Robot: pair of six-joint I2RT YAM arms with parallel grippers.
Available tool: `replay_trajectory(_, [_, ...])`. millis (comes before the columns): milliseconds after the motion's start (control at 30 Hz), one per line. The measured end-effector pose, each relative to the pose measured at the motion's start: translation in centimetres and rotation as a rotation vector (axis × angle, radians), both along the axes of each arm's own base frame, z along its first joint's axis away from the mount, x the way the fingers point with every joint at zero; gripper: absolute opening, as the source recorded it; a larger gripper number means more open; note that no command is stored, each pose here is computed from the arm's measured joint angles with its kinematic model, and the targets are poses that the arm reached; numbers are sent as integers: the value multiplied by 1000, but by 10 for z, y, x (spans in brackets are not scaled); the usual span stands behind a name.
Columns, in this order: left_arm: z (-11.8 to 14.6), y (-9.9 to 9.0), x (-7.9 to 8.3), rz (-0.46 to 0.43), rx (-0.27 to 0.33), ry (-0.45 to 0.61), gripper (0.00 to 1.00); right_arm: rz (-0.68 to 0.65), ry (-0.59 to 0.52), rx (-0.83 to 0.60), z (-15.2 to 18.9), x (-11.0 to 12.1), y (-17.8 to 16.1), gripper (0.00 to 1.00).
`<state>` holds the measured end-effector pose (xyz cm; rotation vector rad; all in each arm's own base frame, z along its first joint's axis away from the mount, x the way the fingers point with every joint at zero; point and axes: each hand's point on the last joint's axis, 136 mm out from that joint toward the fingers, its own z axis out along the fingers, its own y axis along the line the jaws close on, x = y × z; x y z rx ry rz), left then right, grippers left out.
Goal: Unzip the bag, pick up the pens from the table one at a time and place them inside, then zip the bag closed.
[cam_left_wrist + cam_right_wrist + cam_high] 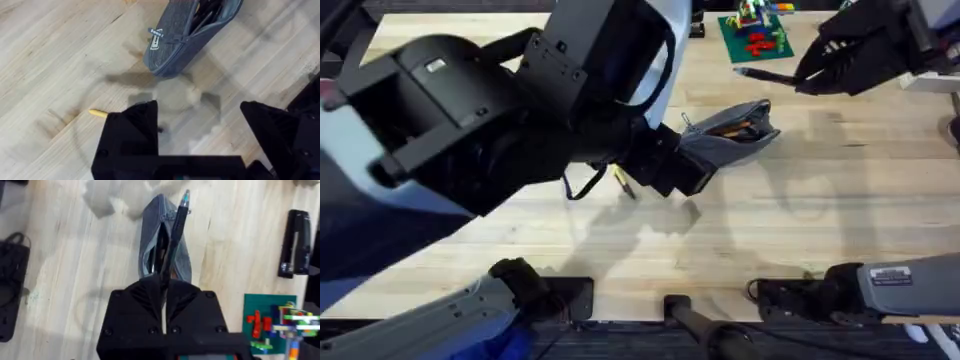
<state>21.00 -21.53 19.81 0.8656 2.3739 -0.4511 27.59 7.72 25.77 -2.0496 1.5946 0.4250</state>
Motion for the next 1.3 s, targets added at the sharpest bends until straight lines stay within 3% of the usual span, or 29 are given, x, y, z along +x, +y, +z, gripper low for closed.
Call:
replay_trajectory(267, [0,0,0,0,0,0,995,18,121,8,-39,20,-8,34])
replay_trajectory(933, [0,0,0,0,0,0,995,28,301,27,-92,34,-9,34])
replay_trajectory(1300, [0,0,0,0,0,0,995,69,308,32,-115,30,-8,34])
